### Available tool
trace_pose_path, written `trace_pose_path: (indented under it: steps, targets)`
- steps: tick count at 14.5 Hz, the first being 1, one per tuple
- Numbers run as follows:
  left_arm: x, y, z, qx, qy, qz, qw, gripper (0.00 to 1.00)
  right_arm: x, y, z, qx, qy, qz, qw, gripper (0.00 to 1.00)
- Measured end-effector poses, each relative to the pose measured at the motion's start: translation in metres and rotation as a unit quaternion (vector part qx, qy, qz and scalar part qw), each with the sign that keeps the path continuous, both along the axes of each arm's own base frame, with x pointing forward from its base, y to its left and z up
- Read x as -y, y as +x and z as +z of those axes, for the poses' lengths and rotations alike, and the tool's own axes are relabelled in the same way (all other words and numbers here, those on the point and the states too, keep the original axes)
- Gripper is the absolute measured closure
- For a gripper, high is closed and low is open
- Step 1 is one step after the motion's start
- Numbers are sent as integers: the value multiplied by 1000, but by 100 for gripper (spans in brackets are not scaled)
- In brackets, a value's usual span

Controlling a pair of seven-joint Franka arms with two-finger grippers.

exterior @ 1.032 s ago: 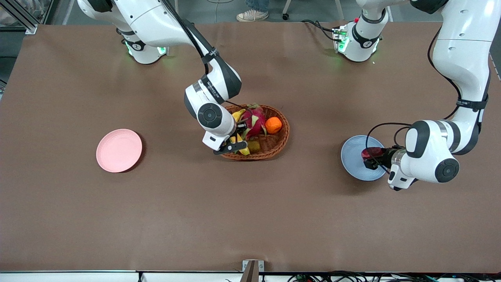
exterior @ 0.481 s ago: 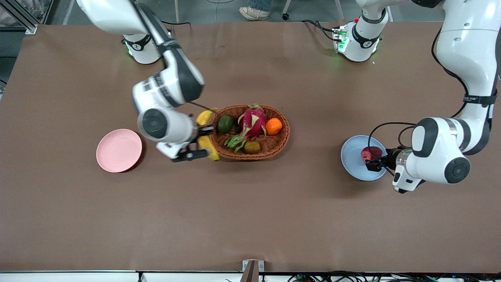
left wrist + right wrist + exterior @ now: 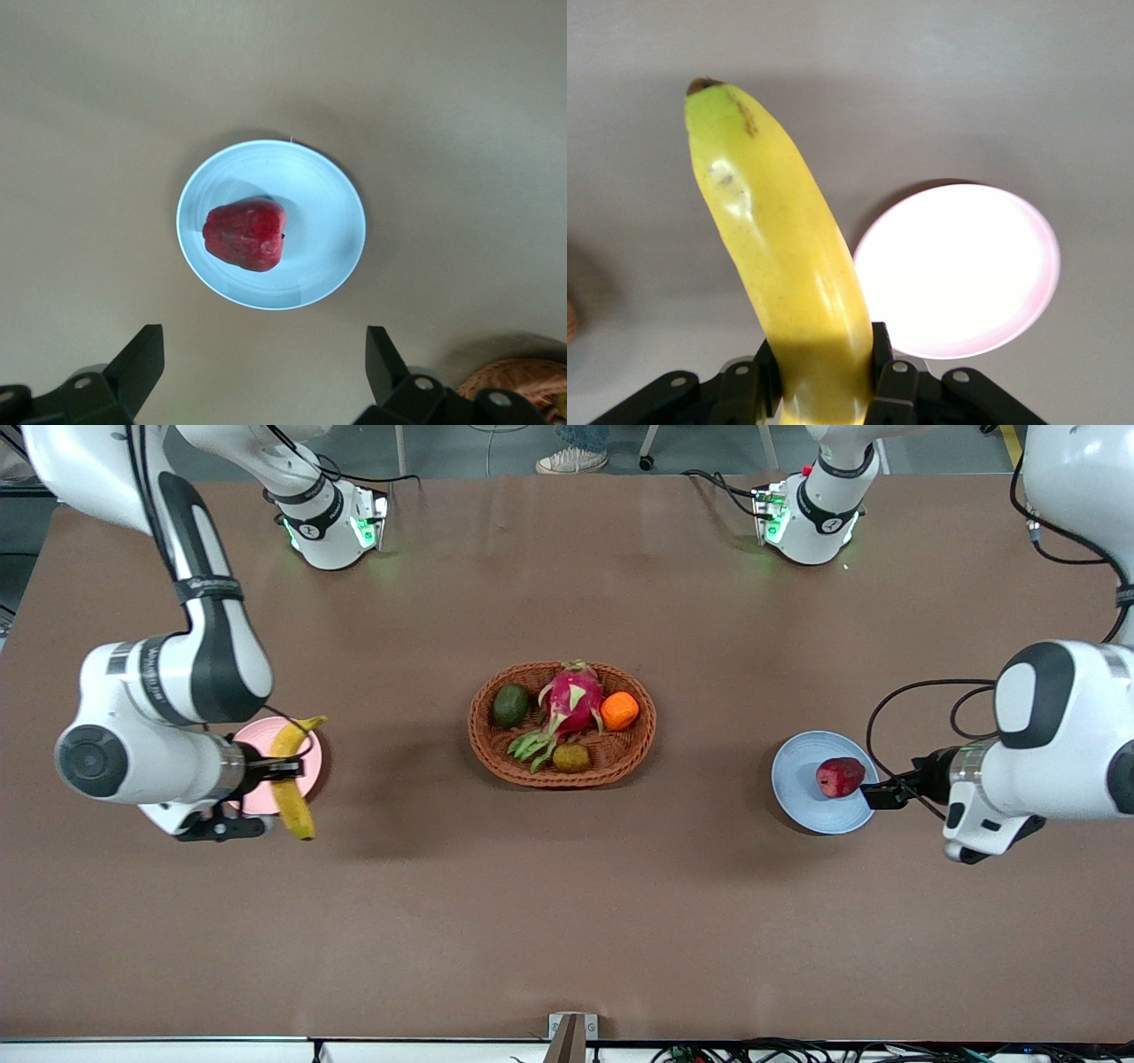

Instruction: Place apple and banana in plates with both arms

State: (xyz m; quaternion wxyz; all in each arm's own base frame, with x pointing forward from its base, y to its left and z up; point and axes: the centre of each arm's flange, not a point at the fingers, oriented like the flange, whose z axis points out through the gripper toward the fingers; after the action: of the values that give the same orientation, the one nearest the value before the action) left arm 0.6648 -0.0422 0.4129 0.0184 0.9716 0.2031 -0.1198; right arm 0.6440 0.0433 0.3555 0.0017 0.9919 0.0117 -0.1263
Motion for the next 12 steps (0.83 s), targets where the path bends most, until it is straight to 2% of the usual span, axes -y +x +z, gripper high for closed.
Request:
trace_pose_path:
  steps: [4, 7, 10, 12]
  targets:
    - [-9, 3, 60, 59, 27, -57, 996, 0, 63, -10, -42, 6, 3, -19, 1000, 59]
    - [-14, -1, 108, 99, 36, -96, 990, 0, 95, -32, -86, -12, 9, -17, 1000, 59]
    - [-12, -25, 154, 104, 42, -121, 986, 0, 102, -51, -112, -26, 13, -14, 999, 59]
    - [-9, -44, 182, 103, 46, -129, 985, 0, 101, -62, -130, -23, 12, -14, 1000, 59]
